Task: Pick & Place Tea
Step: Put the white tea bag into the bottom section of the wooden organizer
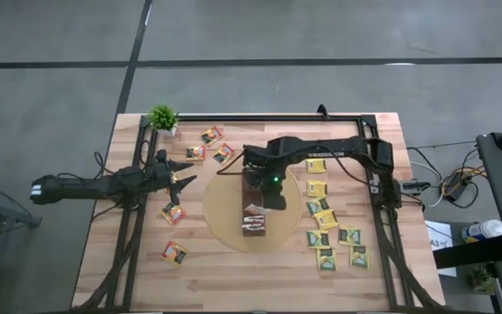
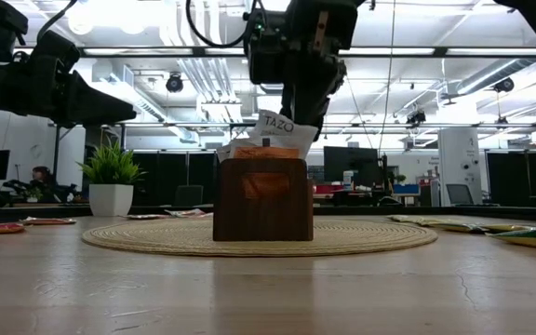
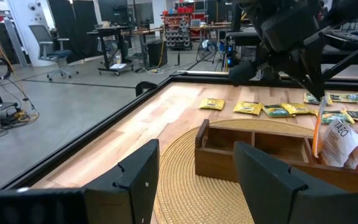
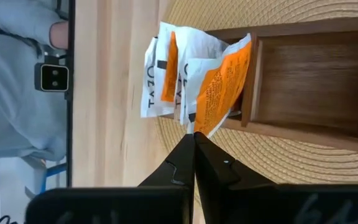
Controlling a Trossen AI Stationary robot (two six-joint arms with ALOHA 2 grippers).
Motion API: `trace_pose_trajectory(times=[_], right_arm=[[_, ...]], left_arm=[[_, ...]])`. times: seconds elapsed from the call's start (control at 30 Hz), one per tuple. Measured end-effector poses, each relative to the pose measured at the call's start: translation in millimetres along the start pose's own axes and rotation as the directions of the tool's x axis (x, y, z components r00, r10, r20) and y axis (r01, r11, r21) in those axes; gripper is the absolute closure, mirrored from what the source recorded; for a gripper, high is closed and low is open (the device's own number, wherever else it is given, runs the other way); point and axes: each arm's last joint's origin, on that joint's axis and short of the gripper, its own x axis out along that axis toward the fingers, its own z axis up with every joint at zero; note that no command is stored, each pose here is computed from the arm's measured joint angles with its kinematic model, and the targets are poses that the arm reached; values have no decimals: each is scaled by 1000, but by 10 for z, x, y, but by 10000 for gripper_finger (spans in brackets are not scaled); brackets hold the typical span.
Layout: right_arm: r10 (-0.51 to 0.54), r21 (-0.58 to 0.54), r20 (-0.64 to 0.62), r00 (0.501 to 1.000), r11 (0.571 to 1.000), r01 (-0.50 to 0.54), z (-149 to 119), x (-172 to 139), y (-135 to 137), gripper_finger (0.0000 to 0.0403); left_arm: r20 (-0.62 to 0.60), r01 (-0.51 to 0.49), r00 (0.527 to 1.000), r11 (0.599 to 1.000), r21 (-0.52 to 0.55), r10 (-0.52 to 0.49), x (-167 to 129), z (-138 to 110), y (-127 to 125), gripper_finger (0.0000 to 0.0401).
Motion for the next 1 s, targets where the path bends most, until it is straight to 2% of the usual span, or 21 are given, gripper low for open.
trace_pose_trajectory(times=[0.4, 0.6, 0.7, 0.9, 1.0], right_arm=[[5, -24, -24, 1000, 1000, -6, 26, 180, -42, 394], [-1, -103, -9, 1000, 995, 0, 31, 139, 4, 388], [-33, -151, -5, 999, 988, 32, 32, 129, 70, 371], [-33, -193, -22, 999, 981, 28, 28, 209, 196, 321], [-100, -220, -34, 994, 971, 91, 23, 269, 261, 295]], left_arm=[[0, 0, 1000, 1000, 0, 0, 0, -1, 0, 199], [0, 0, 1000, 1000, 0, 0, 0, 0, 0, 199], [0, 0, 1000, 1000, 0, 0, 0, 1, 0, 199], [0, 1, 1000, 1000, 0, -1, 0, 0, -1, 199], [0, 1, 1000, 1000, 0, -1, 0, -1, -1, 199]])
